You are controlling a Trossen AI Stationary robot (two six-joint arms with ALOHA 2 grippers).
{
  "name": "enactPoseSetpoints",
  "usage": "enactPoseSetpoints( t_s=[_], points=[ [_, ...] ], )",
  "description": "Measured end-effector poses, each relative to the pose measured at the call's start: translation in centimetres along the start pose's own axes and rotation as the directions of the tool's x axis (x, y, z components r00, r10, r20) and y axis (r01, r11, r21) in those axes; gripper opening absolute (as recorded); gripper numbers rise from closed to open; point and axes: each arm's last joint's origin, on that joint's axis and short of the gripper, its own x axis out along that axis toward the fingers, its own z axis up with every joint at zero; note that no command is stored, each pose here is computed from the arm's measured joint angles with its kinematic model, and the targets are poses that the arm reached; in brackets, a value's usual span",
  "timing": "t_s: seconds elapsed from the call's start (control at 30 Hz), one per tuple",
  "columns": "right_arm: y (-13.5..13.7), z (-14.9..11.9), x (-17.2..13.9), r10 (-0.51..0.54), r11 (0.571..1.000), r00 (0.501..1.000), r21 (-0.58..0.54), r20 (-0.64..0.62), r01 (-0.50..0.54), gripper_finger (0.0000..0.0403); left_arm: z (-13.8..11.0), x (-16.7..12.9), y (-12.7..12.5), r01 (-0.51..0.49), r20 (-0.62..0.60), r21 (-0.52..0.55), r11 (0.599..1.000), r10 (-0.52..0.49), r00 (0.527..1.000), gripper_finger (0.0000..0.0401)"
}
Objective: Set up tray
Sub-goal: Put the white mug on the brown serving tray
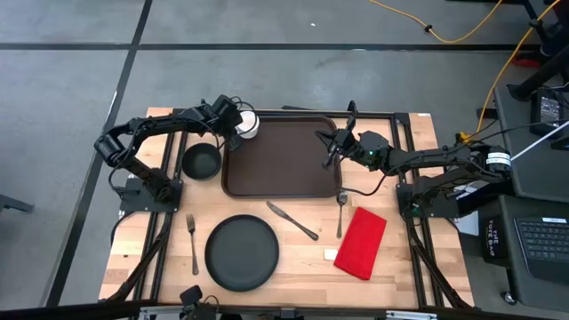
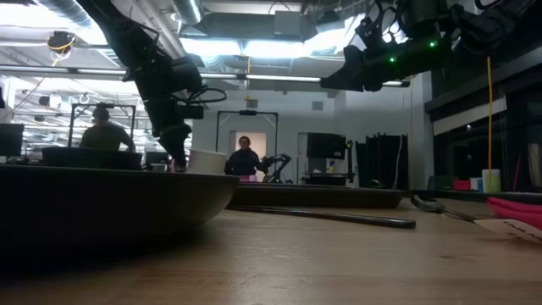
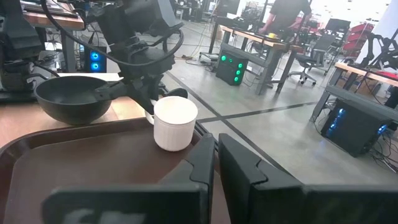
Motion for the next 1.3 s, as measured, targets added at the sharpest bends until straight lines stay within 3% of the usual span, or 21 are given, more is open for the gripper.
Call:
enactPoseSetpoints(
  t_s=[0.17, 0.6, 1.0, 1.3],
  points=[
    [0.00, 0.01, 0.00, 0.000, 1.000, 1.000, 0.000, 0.000, 0.000, 0.0029, 0.05, 0.01, -0.14, 0.048, 0.016, 0.003, 0.999, -0.048, 0.999, 0.0050],
    [0.00, 0.02, 0.00, 0.000, 1.000, 1.000, 0.001, 0.002, 0.000, 0.0029, 0.10, 0.02, -0.07, 0.038, 0.020, 0.012, 0.999, -0.039, 0.999, 0.0052],
    [0.00, 0.03, -0.01, 0.000, 1.000, 1.000, 0.001, 0.002, 0.000, 0.0029, 0.11, 0.02, -0.07, 0.037, 0.021, 0.018, 0.999, -0.037, 0.999, 0.0109],
    [0.00, 0.03, 0.00, 0.000, 1.000, 1.000, 0.001, 0.002, 0.000, 0.0029, 0.05, 0.02, 0.11, -0.028, 0.000, 0.061, 0.998, 0.028, 1.000, 0.0134]
  ],
)
